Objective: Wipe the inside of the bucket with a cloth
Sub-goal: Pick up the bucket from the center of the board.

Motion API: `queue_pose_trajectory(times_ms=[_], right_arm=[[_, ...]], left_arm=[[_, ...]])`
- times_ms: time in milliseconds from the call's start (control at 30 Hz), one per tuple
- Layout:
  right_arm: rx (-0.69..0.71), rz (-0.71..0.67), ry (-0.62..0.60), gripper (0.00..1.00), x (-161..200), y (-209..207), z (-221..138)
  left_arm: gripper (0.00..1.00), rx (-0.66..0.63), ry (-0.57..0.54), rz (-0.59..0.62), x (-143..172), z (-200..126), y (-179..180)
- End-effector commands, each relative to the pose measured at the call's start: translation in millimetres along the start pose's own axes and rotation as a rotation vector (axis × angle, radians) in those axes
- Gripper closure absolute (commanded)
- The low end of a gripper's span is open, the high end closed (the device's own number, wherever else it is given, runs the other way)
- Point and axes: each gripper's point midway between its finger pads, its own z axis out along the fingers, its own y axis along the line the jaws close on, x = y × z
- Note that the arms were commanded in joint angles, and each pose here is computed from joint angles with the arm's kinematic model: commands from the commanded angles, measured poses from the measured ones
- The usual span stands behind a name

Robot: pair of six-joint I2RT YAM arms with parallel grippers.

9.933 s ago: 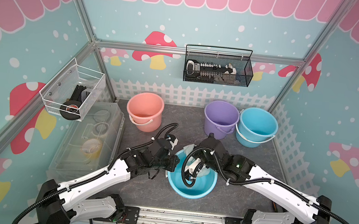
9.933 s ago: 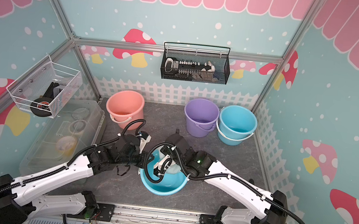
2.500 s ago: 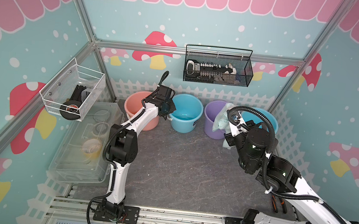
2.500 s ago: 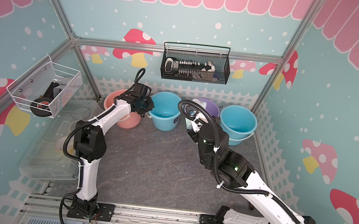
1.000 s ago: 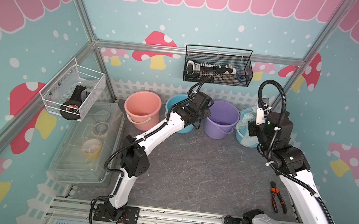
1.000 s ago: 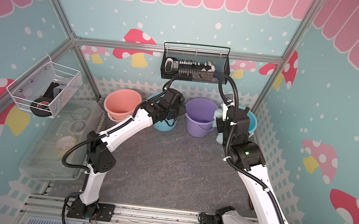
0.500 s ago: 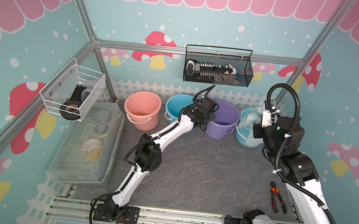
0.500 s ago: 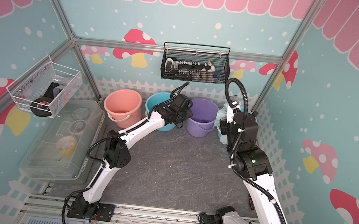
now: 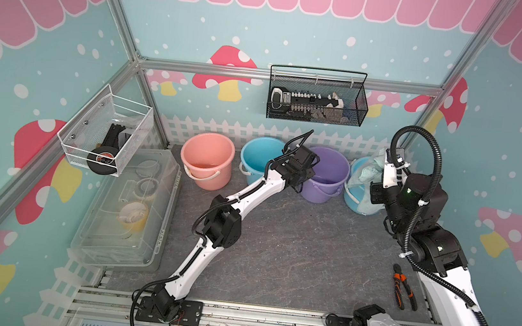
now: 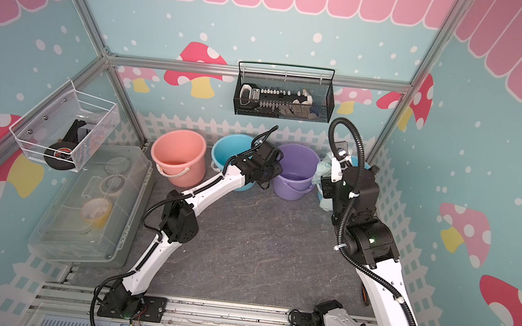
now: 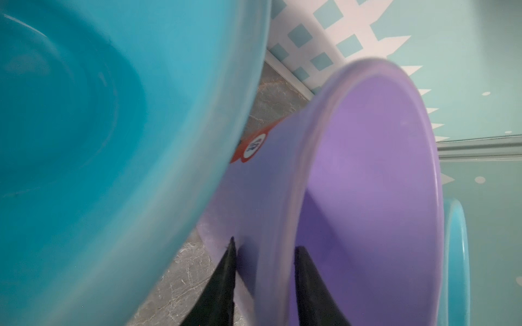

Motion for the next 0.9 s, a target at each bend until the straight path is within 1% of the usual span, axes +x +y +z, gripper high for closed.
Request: queue_pose_trajectory(times_ms=[0,67,200,400,500,600,800,867], right_arm=[[0.028,0.007,-0.024,1.00,-3.1,-8.1,-5.5],[0.031,0.004,-0.023,1.00,-1.9,-8.6,-6.1],[0.032,-0.006,-0.019,1.00,-0.1,-9.0,-7.2],[-0.003,0.011,-0.022,1.00,-4.9,-8.3,-15.0],[-0.053,0.045,-0.030,1.00,-12.9,-5.2,-22.0],[-0.112,0.084,-0.027,1.00,-18.0,1.7,-26.4],[-0.220,0.158,-0.021,1.00,-26.4,16.3,-32.1],[-0.264,0.189,-0.021,1.00,-30.0,22.5,-34.6]], left_arm=[[0.75,0.004,0.010,-0.015,1.3,-4.2,-2.2],[0.79,-0.002,0.013,-0.013,1.7,-8.3,-0.7],[0.90,-0.017,0.010,-0.001,0.6,-24.7,2.5],[0.99,-0.001,0.053,0.057,6.1,-56.6,1.2],[1.00,0.005,0.075,0.103,12.8,-76.3,2.4],[1.00,-0.011,0.085,0.136,15.0,-94.1,13.3],[1.00,-0.026,0.111,0.204,17.4,-120.4,33.5],[1.00,-0.013,0.128,0.237,19.5,-129.9,34.8]])
